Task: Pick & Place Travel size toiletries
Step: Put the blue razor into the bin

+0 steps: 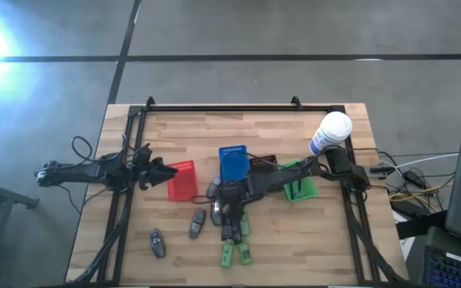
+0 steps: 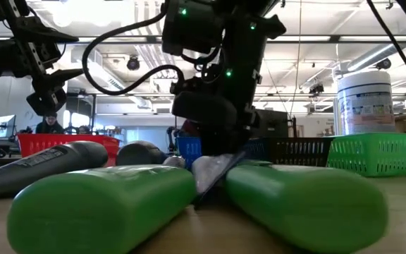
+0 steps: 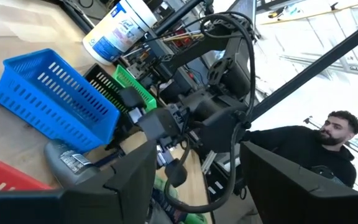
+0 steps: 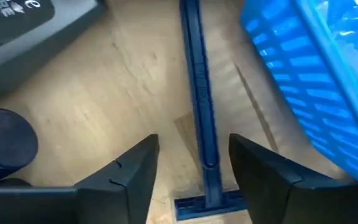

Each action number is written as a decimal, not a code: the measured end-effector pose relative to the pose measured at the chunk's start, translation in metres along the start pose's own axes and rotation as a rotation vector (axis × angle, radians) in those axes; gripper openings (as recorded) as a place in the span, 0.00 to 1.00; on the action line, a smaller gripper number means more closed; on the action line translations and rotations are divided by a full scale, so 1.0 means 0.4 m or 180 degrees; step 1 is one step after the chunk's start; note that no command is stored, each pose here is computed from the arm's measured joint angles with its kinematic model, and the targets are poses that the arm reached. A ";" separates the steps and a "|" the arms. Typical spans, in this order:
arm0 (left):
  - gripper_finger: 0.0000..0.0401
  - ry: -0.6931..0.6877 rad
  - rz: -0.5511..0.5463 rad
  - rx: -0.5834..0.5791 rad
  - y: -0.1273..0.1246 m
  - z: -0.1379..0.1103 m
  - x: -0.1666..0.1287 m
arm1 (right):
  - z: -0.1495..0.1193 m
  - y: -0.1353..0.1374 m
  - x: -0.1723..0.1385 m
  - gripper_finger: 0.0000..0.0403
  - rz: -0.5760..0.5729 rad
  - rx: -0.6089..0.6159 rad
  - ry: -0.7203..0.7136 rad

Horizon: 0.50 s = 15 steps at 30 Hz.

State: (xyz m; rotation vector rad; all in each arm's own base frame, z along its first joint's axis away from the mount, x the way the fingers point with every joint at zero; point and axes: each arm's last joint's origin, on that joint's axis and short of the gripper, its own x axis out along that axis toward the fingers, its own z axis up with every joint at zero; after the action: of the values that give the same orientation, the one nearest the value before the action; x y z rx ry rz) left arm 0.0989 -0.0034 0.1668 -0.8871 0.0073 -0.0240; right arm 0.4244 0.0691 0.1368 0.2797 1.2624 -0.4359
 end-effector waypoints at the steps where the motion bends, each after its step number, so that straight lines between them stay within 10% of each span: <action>1: 0.59 0.0000 0.0001 -0.0003 0.000 0.000 0.000 | 0.001 -0.001 0.003 0.46 0.0028 0.0008 0.0020; 15: 0.59 0.0001 0.0003 -0.0007 0.000 0.000 0.000 | 0.004 0.004 -0.012 0.07 0.0206 0.0154 0.0185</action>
State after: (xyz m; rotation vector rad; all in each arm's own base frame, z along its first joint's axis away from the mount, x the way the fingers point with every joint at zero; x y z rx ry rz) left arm 0.0989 -0.0034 0.1667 -0.8893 0.0078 -0.0233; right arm 0.4256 0.0705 0.1418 0.3753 1.2972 -0.4056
